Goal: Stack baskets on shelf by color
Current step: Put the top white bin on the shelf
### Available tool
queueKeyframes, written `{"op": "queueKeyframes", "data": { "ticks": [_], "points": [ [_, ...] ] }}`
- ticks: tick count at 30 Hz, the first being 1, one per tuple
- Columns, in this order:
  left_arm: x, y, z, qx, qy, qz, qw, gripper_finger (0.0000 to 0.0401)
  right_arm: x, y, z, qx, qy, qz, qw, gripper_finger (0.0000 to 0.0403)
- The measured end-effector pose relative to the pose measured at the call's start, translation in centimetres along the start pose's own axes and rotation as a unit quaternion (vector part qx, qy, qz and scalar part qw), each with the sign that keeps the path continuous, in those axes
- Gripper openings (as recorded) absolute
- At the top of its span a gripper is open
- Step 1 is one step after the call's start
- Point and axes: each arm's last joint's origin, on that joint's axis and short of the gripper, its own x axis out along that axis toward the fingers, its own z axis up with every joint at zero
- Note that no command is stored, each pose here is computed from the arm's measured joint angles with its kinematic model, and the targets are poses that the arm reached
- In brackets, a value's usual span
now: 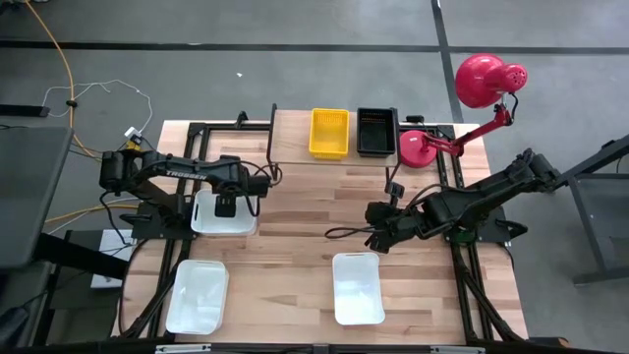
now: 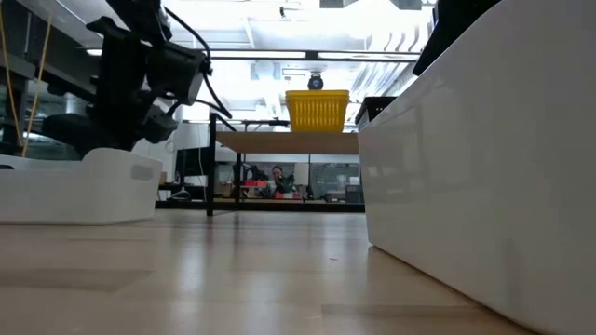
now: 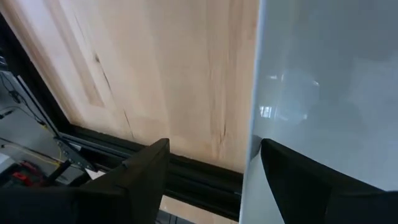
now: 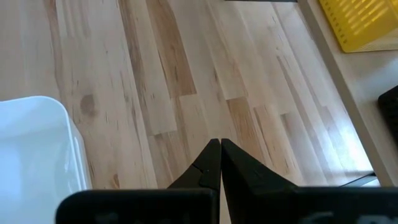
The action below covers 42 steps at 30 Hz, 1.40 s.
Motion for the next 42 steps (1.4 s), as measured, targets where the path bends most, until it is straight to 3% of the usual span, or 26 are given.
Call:
{"op": "queueKeyframes", "data": {
  "ticks": [5,13,20,31,39,42],
  "points": [
    [0.0,0.0,0.1,0.002,-0.003,0.001,1.0,0.0193,0.0,0.0,0.0,0.001,-0.001,0.001,1.0,0.0],
    [-0.1,0.0,0.0,0.002,-0.002,0.0,1.0,0.0016,0.0,0.0,0.0,0.001,-0.001,0.002,1.0,0.0],
    [-2.7,0.5,0.1,-0.017,-0.037,-0.008,0.999,0.0003,0.0,0.0,0.1,0.002,-0.003,0.001,1.0,0.0],
    [-11.3,1.8,-2.8,-0.067,-0.141,-0.003,0.988,0.0,0.0,0.1,0.1,0.003,-0.003,0.003,1.0,0.0],
    [-17.4,2.8,-5.8,-0.119,-0.284,-0.001,0.951,0.0,0.0,0.1,0.1,0.003,-0.004,0.004,1.0,0.0],
    [-19.6,3.6,-6.7,-0.188,-0.352,0.022,0.917,0.0,0.0,0.1,0.1,0.003,-0.004,0.005,1.0,0.0]
  ]
}}
